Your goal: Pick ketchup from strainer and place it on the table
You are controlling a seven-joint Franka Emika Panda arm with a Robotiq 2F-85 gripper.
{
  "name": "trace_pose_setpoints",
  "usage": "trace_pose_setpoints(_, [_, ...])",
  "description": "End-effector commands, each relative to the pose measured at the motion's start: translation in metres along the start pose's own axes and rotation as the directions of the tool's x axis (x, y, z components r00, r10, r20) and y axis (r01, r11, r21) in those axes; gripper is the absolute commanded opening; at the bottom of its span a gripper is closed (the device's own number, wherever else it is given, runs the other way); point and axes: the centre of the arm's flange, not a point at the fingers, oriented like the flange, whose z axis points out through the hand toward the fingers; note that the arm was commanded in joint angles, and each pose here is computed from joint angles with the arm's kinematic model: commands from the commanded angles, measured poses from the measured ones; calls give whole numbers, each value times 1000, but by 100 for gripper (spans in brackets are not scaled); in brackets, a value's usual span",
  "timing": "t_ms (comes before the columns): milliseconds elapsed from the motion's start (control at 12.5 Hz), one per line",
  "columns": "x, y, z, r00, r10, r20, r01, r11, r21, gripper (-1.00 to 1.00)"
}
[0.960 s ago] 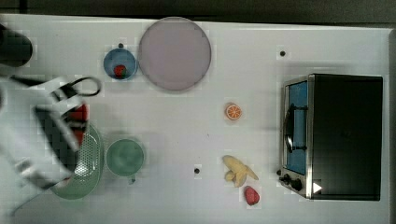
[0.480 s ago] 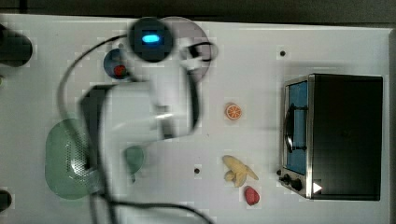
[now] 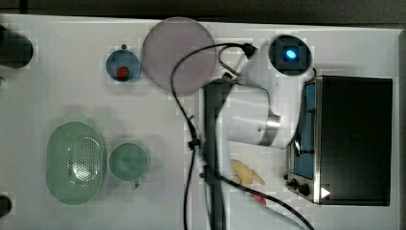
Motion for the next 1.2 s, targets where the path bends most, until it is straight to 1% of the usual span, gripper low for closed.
trace_pose_setpoints(80, [-38,-39,43,990,-137,17,137,991,2,18])
trace_pose_setpoints(160, [-44,-36,60,990,-139,21,139,990,4,18])
trace_pose_setpoints(400, [-59,-29,111,989,-137,60,137,991,12,18])
trace_pose_setpoints(480, [-60,-29,124,989,-135,59,134,991,22,18])
trace_pose_setpoints(560, [-59,-27,134,990,-131,54,129,991,30,25])
trace_pose_setpoints(720, [-58,-21,146,992,-120,50,118,992,35,66])
trace_pose_setpoints(800, [-58,-23,143,992,-122,40,121,992,37,87])
trace_pose_setpoints(880, [-58,-24,137,992,-124,31,123,992,36,100])
trace_pose_setpoints(960, [-57,-26,124,992,-125,16,125,992,35,100])
trace_pose_setpoints(1200, [-47,-37,52,995,-70,-69,73,997,35,100])
